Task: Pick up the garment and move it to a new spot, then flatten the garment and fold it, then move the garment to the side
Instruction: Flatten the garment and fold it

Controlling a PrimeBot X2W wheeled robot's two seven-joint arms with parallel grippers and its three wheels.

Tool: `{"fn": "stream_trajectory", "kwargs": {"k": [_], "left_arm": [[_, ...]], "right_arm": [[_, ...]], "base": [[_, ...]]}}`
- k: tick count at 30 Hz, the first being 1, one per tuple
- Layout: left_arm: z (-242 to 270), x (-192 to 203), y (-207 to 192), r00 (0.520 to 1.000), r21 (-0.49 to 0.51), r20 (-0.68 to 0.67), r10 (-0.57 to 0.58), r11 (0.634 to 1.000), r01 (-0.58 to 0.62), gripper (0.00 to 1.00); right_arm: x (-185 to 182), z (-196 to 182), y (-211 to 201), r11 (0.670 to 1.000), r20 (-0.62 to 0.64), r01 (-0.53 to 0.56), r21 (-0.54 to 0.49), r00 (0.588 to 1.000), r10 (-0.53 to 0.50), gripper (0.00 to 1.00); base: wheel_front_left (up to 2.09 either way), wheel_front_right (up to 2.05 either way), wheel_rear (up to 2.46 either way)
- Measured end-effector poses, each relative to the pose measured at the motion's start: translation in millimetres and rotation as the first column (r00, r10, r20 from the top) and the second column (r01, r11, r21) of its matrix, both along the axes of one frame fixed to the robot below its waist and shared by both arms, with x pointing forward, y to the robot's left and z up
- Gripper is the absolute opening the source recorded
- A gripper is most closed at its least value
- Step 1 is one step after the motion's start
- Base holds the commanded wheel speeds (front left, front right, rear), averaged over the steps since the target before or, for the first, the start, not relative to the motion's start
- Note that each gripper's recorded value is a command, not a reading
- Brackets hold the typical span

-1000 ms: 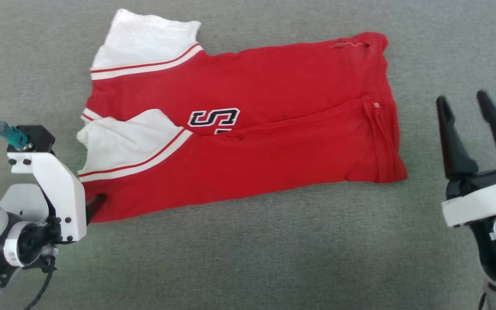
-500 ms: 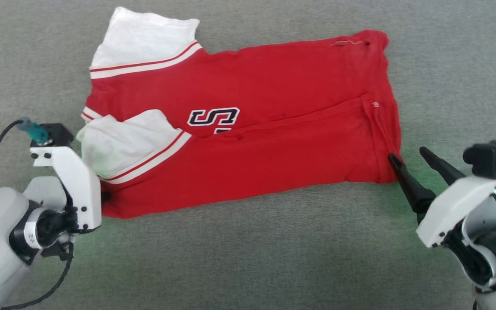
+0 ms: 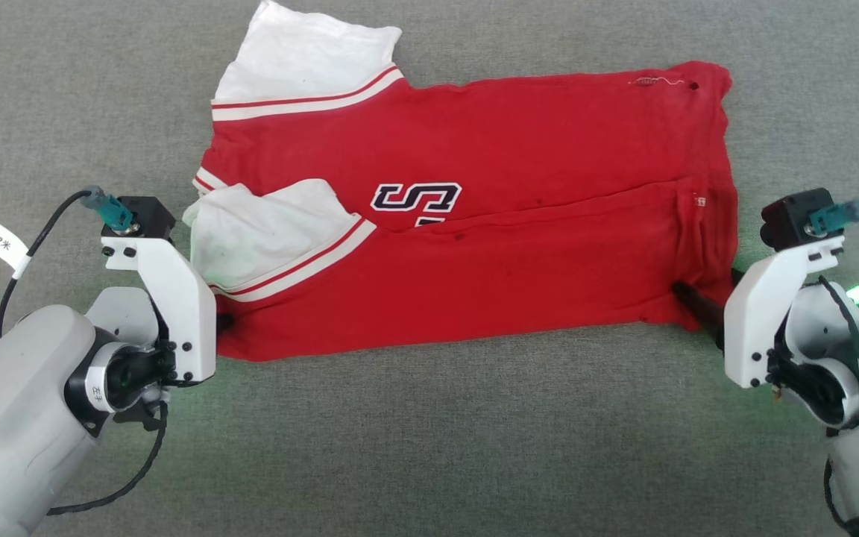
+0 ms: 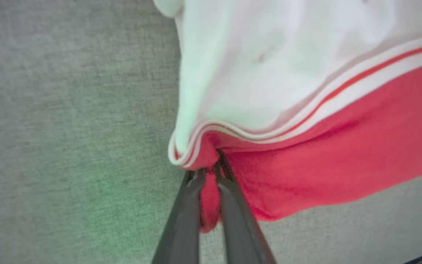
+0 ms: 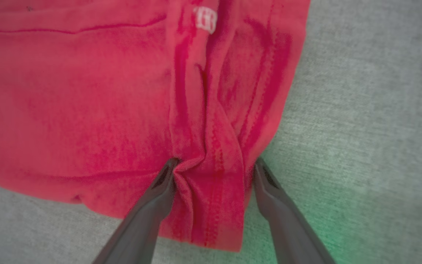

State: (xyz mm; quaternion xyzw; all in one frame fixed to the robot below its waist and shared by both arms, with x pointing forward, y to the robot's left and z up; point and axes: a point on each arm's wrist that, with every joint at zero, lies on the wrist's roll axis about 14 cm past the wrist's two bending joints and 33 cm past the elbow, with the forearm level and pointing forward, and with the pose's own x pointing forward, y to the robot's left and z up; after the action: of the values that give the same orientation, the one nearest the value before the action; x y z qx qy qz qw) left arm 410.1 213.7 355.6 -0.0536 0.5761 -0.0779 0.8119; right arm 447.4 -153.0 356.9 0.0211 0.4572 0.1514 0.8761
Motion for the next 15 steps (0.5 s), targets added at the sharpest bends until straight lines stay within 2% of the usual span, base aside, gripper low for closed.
{"fn": "stream_trajectory", "kwargs": {"k": [1,2,5,7,15], "left_arm": [[0.0,-0.2,0.2,1.000,-0.001,0.002,0.003,1.000,-0.003,0.03],[0.2,-0.5,0.3,1.000,-0.003,0.003,0.003,1.000,-0.003,0.06],[2.5,0.3,0.7,1.000,-0.004,0.013,0.005,1.000,-0.005,0.07],[5.9,1.2,0.4,1.000,-0.009,0.020,0.005,1.000,-0.005,0.00],[29.0,-4.9,3.1,0.999,0.006,0.035,-0.001,1.000,0.001,0.00]], "right_arm": [[-0.4,-1.3,1.3,1.000,-0.019,-0.011,-0.007,1.000,0.011,0.35],[0.0,-1.0,2.3,1.000,-0.031,-0.023,-0.012,0.999,0.022,0.00],[1.0,2.4,0.9,0.999,-0.045,-0.034,-0.018,0.998,0.033,0.00],[0.1,6.7,2.5,0.999,-0.052,-0.047,-0.016,0.998,0.046,0.00],[-12.8,33.2,-2.0,0.995,-0.068,-0.103,-0.018,0.993,0.101,0.00]], "base": [[0.00,0.00,0.00],[0.00,0.00,0.00],[0.00,0.00,0.00],[0.00,0.00,0.00],[0.00,0.00,0.00]]}}
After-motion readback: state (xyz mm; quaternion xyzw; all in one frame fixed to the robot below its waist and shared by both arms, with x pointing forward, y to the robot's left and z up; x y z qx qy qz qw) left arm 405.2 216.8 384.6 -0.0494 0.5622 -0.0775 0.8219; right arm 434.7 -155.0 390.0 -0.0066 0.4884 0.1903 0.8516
